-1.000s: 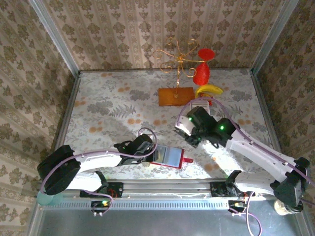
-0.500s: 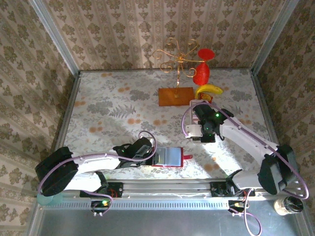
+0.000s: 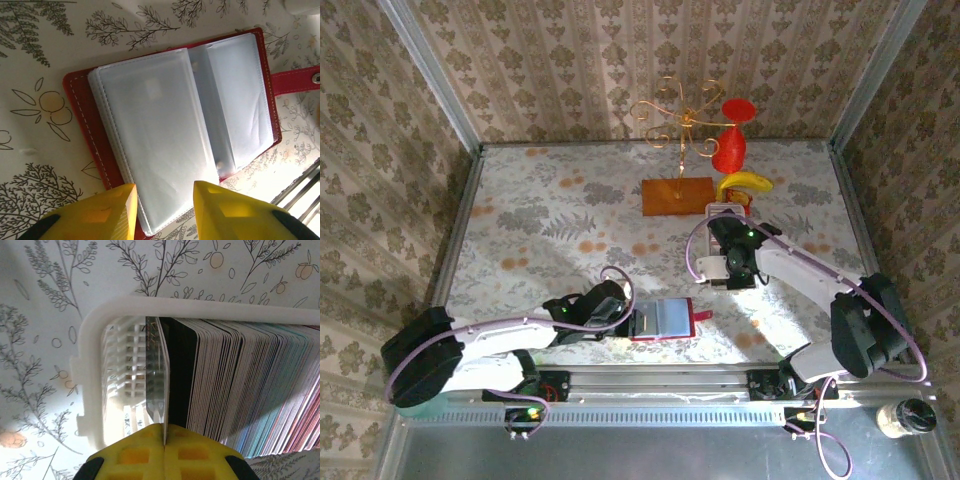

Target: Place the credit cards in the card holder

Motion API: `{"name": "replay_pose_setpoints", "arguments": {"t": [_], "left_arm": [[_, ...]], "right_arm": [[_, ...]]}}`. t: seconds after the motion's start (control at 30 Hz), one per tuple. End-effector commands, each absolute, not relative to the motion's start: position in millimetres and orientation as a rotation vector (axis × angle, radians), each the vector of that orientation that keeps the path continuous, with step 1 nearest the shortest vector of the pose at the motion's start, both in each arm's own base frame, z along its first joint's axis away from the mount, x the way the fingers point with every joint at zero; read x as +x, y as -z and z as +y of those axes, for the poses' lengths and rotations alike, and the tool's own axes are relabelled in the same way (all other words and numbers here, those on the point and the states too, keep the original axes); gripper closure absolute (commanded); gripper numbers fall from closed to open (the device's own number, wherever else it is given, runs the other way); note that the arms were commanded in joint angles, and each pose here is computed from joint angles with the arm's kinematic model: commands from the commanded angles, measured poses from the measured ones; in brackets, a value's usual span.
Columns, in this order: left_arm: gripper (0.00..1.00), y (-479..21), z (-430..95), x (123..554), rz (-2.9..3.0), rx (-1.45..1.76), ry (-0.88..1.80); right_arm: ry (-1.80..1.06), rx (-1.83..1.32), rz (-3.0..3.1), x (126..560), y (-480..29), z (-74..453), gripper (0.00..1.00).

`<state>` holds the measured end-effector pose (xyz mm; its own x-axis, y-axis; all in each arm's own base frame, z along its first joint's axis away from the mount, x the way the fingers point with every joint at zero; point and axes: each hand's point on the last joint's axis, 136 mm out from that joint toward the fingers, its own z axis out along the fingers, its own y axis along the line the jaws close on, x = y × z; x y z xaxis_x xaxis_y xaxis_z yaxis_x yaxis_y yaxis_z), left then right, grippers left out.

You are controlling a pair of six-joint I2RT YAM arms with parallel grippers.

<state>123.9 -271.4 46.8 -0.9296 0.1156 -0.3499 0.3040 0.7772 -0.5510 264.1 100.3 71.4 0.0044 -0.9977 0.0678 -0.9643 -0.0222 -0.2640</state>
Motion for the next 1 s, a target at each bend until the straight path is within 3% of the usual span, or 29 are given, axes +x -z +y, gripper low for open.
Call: {"name": "replay_pose_setpoints", "arguments": {"t": [0.0, 0.2, 0.53, 0.6, 0.83, 0.97], "left_arm": [[0.65, -42, -263, 119, 2.699, 0.320, 0.868], [0.64, -44, -261, 119, 2.692, 0.312, 0.871], [0.65, -44, -261, 122, 2.694, 0.302, 0.870], [0.65, -44, -260, 122, 2.695, 0.300, 0.868], [0.65, -41, -257, 124, 2.702, 0.283, 0.864], [0.65, -39, -256, 124, 2.704, 0.272, 0.865]], "right_arm": [[0.538, -2.029, 2.100, 286, -70, 91, 0.98], [0.602, -1.921, 2.058, 292, -75, 94, 0.79], [0.641, -1.776, 1.952, 291, -102, 103, 0.64], [0.627, -1.766, 1.951, 289, -103, 103, 0.50], [0.577, -1.812, 1.988, 280, -87, 102, 0.48], [0.573, -1.847, 1.984, 281, -85, 103, 0.32]]}}
